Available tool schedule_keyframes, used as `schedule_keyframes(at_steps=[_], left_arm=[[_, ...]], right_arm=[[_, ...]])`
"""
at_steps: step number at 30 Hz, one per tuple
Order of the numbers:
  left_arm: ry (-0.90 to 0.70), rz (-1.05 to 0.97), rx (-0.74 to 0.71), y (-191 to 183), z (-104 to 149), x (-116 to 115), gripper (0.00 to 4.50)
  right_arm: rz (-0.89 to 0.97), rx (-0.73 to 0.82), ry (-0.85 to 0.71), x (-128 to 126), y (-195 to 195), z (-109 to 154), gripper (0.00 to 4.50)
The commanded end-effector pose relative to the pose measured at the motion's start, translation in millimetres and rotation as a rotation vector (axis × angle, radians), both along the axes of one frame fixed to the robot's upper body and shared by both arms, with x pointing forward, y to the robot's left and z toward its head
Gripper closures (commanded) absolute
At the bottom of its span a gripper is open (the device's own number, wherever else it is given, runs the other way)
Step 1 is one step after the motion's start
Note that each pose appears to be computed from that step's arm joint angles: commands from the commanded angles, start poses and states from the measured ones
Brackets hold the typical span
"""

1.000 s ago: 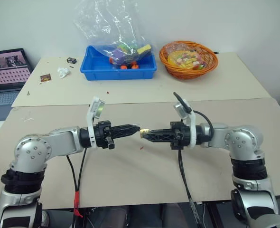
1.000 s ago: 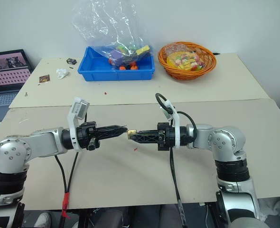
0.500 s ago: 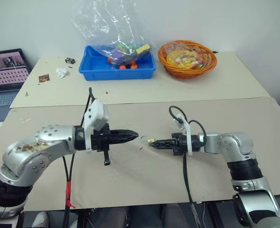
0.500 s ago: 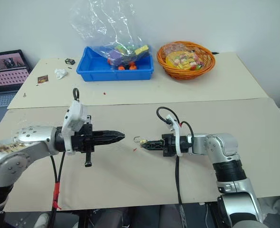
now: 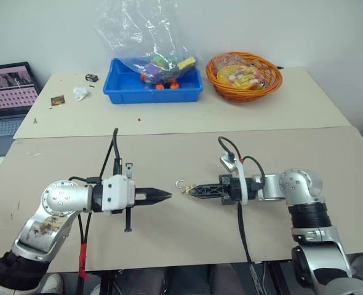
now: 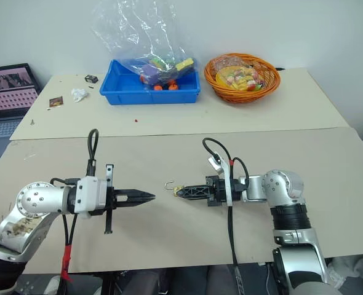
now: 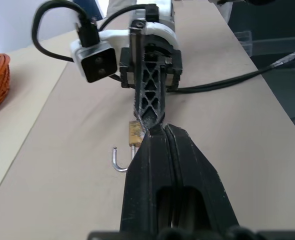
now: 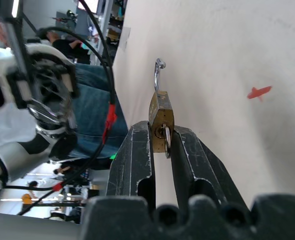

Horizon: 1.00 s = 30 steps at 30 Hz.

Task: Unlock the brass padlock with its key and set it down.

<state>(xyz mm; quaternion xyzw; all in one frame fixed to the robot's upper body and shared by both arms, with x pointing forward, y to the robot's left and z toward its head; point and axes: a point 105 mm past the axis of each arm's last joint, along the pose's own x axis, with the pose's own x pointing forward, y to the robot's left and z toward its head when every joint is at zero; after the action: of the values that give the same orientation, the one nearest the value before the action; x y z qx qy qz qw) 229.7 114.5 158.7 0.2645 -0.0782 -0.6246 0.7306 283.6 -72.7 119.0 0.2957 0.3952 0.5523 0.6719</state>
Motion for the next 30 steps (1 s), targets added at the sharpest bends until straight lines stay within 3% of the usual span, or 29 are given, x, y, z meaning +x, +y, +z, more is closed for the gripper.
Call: schedule_keyframes(at_steps=[1, 8, 22, 30], left_arm=[[-0.046, 0.000, -0.004, -1, 3, -2, 4.45], [-0.048, -0.008, -0.016, -5, 4, -6, 4.45], [-0.070, -0.013, -0.052, -13, 15, -7, 4.45], [-0.069, -0.015, -0.061, -12, 14, -8, 4.50]], right_arm=[[0.000, 0.034, -0.022, 2, 0, 12, 4.10], [-0.041, -0.003, 0.009, 11, -5, 3, 4.10], [-0.159, -0.266, 0.069, 24, -18, -46, 4.10], [-0.195, -0.295, 0.036, 29, -28, -47, 1.39]])
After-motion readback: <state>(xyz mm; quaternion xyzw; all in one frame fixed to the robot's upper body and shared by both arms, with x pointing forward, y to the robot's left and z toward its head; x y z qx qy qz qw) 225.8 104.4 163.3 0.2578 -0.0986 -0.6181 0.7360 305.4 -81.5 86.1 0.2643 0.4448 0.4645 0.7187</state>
